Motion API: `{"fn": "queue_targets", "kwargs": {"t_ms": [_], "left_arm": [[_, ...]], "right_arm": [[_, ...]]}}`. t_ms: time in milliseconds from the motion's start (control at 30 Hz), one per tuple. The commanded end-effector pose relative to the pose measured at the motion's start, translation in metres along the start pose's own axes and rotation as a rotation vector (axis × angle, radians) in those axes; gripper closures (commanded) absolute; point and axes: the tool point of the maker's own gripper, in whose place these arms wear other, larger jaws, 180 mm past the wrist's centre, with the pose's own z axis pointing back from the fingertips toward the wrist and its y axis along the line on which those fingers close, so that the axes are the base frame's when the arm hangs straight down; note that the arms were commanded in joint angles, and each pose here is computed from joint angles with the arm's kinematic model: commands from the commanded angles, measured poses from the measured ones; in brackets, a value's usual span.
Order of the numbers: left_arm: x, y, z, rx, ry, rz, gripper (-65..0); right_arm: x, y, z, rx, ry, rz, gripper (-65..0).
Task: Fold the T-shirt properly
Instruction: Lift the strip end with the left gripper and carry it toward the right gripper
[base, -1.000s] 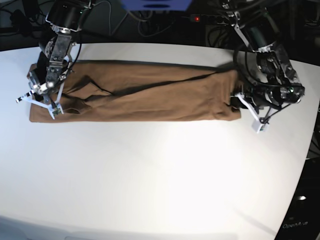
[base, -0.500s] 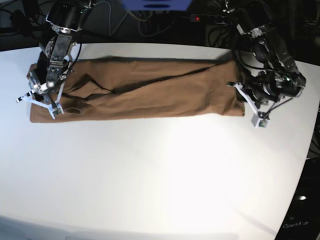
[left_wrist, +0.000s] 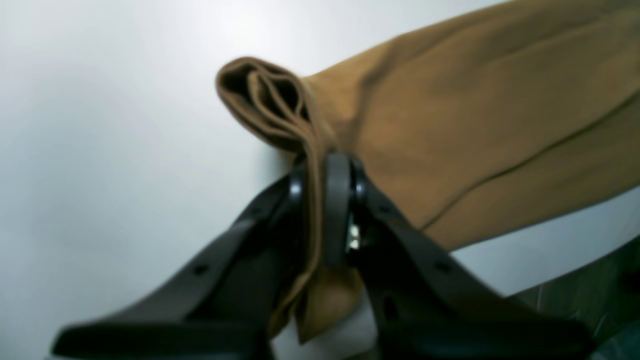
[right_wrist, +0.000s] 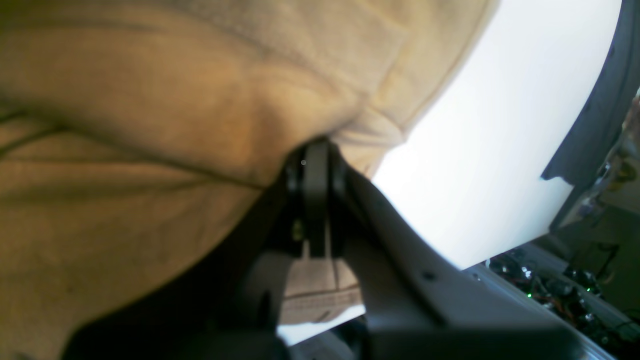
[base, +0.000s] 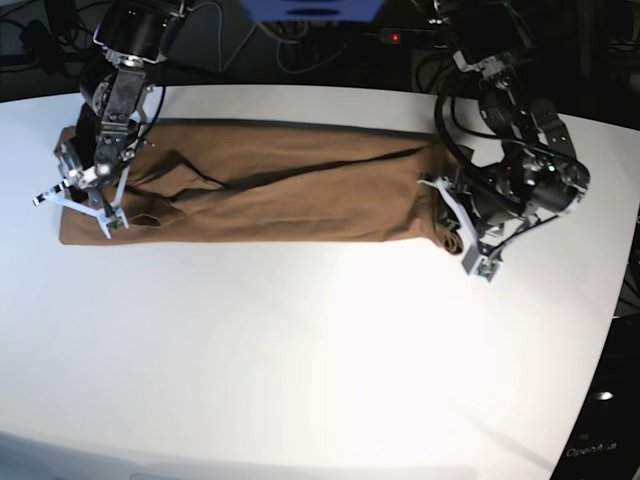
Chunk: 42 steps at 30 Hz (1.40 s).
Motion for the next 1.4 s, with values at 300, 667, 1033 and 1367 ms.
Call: {"fn": "queue_targets", "kwargs": {"t_ms": [300, 667, 1033, 1367], "left_arm": [[0.045, -0.050, 0.001, -0.087, -0.097, -0.134, -3.5], [0.059, -0.110, 0.002, -0.183, -0.118, -0.154, -3.5], [0.053, -0.165, -0.007, -0.286, -0.060, -0.155, -3.5], [0.029, -0.173, -0.030, -0.326, 0.050, -0.145, -3.6]], "right_arm": [[0.012, 0.054, 0.001, 0.185, -0.059, 0.026, 0.0], [0.015, 0.053, 0.001, 0.184, -0.065, 0.026, 0.0], [0.015, 0.053, 0.001, 0.184, -0.065, 0.026, 0.0], [0.014, 0.053, 0.001, 0.184, -0.063, 0.026, 0.0]]}}
